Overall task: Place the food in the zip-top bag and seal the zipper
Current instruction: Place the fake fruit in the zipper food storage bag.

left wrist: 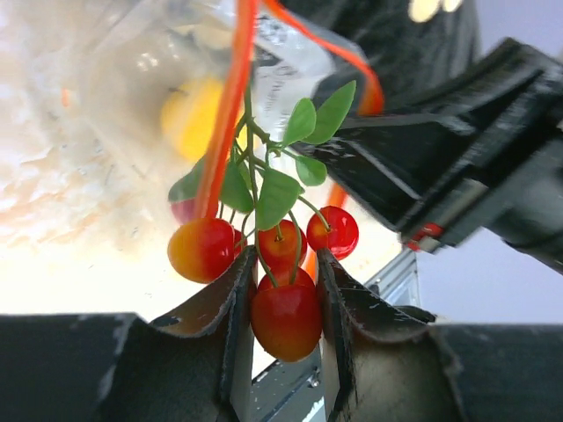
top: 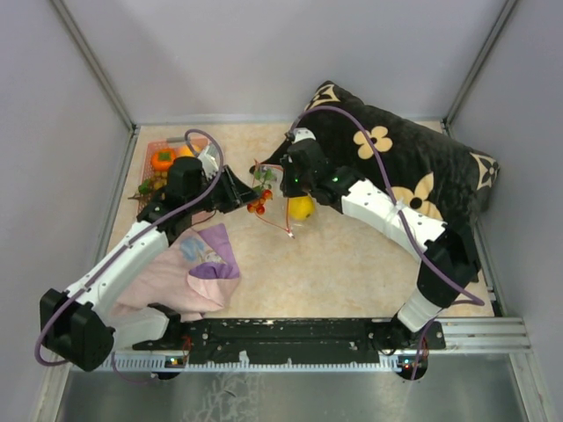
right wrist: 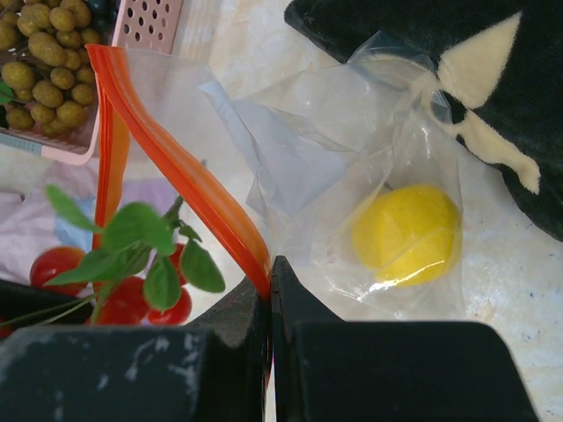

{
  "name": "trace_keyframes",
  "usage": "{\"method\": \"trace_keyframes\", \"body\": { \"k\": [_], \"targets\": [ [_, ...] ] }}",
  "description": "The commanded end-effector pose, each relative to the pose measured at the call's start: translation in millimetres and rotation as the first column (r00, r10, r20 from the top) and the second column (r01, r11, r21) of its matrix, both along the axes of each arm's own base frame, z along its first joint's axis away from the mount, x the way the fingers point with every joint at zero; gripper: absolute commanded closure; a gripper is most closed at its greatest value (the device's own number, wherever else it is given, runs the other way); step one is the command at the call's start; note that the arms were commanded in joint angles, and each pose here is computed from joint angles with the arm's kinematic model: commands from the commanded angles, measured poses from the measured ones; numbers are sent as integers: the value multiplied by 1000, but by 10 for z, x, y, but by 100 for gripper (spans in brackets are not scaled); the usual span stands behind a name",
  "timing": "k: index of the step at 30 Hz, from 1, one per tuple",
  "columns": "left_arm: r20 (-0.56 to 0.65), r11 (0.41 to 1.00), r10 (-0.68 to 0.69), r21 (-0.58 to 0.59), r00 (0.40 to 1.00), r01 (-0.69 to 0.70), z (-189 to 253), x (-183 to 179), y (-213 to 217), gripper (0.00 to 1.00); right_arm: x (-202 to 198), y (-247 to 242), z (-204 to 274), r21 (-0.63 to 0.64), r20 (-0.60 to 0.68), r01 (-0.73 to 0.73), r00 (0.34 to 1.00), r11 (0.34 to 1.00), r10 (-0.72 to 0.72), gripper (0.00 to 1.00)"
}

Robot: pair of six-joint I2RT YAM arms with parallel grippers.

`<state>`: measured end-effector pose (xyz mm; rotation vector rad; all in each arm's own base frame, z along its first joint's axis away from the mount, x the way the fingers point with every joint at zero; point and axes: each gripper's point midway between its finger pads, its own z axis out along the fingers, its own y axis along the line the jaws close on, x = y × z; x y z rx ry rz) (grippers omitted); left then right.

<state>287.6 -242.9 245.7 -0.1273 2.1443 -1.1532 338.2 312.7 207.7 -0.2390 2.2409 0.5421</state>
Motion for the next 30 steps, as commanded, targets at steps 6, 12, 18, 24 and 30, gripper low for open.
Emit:
{"method": "trace_keyframes", "body": {
  "k": [6, 12, 18, 24, 30],
  "targets": [
    [-31, 978, 115, 178, 993, -108, -225, 147, 202, 90, -65, 124, 441, 138, 74, -38, 997, 990, 28, 100],
    [29, 978, 85, 189, 996, -89, 43, 121, 63, 88, -111, 175, 405, 143, 63, -54, 997, 988, 46, 100],
    [75, 961, 70, 263, 995, -87, 132, 103, -58, 87, -145, 237, 414, 150, 63, -71, 996, 986, 62, 100],
    [73, 948, 41, 313, 996, -62, 60, 77, -182, 85, -193, 309, 447, 161, 64, -93, 994, 983, 84, 100],
    [42, 902, 57, 426, 997, -70, -230, 137, -115, 81, -212, 301, 514, 175, 72, -96, 994, 980, 84, 100]
  ]
}}
